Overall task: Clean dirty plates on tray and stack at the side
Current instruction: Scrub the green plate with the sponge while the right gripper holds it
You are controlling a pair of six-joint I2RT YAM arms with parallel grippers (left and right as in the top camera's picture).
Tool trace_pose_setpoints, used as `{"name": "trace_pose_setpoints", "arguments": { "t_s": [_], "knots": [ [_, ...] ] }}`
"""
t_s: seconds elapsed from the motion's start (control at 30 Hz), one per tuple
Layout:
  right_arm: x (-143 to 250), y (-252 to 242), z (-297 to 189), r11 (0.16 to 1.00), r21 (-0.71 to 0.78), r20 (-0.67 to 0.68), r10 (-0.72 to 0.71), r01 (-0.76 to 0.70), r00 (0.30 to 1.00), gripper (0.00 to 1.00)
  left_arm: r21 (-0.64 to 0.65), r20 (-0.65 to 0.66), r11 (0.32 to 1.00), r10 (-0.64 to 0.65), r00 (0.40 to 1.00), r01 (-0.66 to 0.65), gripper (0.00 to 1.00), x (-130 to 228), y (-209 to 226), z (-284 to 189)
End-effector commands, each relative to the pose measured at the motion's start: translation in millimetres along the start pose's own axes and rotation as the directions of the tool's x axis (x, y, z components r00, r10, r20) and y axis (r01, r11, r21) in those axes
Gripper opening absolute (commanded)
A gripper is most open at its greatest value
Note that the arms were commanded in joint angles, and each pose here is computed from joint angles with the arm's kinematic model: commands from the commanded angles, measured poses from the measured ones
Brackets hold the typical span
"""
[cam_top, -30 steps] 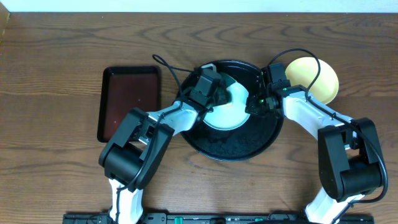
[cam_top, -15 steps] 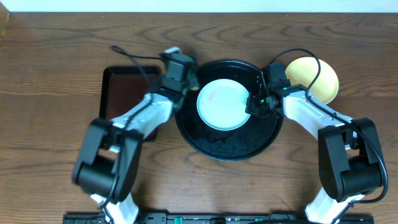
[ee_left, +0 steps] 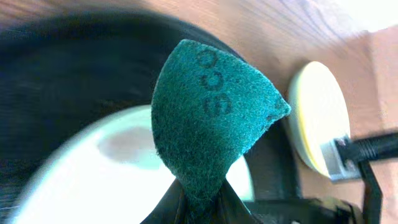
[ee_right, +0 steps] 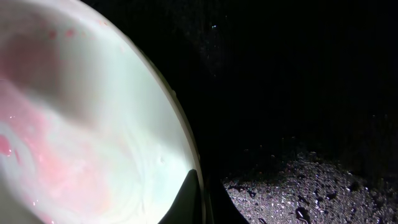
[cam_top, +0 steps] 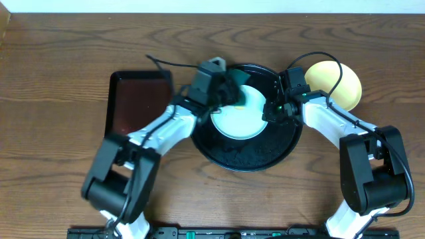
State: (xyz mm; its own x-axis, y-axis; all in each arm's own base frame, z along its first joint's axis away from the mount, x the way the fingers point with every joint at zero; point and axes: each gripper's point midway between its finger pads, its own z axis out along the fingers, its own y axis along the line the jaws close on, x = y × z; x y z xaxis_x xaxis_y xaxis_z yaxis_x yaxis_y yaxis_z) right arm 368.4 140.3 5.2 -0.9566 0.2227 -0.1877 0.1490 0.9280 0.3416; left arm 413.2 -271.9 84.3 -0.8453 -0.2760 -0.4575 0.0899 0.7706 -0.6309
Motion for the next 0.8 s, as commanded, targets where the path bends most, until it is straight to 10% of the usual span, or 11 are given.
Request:
{"name": "trace_pose_setpoints", "arguments": {
  "t_s": [0.0,0.77],
  "knots": [
    [-0.8,-17.4,3.4,0.997,0.067,0.013,0.034,-0.035,0.999,0.01,0.043,-0.039,0.998,-0.044,0.998,0.046,0.08,17.1,-5.9,19.9],
    [-0.7,-17.5,3.4,0.997,0.068,0.013,0.034,-0.035,0.999,0.01,0.061,0.225,0.985,0.146,0.963,-0.163,0.08,-15.5,12.5,69.4]
  ]
}}
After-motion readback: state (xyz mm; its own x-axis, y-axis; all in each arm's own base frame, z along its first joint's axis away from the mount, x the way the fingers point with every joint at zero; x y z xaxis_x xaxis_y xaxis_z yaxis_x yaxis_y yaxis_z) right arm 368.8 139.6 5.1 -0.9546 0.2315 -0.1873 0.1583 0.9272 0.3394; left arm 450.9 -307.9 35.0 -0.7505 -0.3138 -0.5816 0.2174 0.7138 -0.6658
